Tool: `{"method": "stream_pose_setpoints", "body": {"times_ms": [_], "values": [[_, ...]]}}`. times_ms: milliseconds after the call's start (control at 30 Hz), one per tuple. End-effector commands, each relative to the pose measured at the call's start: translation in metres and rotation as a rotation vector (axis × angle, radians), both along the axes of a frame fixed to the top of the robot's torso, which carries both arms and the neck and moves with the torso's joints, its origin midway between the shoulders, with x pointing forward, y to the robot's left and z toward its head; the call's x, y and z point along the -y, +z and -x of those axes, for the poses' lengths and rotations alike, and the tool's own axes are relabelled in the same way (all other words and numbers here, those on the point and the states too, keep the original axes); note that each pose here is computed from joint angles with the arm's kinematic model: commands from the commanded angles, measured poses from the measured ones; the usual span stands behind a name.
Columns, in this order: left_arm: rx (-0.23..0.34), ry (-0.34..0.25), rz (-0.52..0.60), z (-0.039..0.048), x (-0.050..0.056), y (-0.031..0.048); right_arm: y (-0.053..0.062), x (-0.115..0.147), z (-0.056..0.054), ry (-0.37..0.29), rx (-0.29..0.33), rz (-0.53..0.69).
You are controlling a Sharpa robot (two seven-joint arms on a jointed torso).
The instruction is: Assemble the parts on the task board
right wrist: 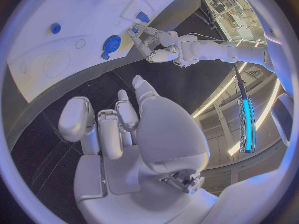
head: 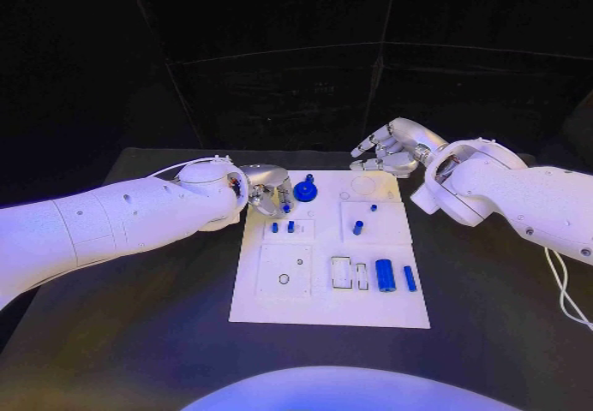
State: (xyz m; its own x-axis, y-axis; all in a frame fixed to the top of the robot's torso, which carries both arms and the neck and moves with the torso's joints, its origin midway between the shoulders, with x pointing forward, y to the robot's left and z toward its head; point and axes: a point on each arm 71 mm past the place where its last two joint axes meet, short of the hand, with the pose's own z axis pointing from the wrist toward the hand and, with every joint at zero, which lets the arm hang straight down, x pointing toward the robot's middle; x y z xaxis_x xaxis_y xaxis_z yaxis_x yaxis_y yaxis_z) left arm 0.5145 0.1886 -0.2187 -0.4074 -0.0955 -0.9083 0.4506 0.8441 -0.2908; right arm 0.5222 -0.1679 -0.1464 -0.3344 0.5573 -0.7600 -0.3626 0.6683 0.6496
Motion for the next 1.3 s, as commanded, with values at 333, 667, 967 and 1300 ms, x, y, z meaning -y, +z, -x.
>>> {"method": "stream_pose_setpoints", "body": {"times_ms": [333, 667, 967, 1300], "values": [[0.001, 0.027, -0.002, -0.0012, -0.007, 0.0003, 0.001, 0.004, -0.001, -0.01, -0.001, 0.007], [0.015, 0.11, 0.084, -0.0021, -0.033, 0.0051, -0.003, 0.021, -0.003, -0.022, 0.029, 0.148], [-0.09, 0.262, 0.62, 0.0043, -0.06, 0.0201, -0.01, 0.033, 0.002, 0.012, 0.168, 0.418], [-0.246, 0.322, 1.147, 0.0146, -0.063, 0.0318, -0.029, 0.031, 0.011, 0.049, 0.246, 0.593]]}}
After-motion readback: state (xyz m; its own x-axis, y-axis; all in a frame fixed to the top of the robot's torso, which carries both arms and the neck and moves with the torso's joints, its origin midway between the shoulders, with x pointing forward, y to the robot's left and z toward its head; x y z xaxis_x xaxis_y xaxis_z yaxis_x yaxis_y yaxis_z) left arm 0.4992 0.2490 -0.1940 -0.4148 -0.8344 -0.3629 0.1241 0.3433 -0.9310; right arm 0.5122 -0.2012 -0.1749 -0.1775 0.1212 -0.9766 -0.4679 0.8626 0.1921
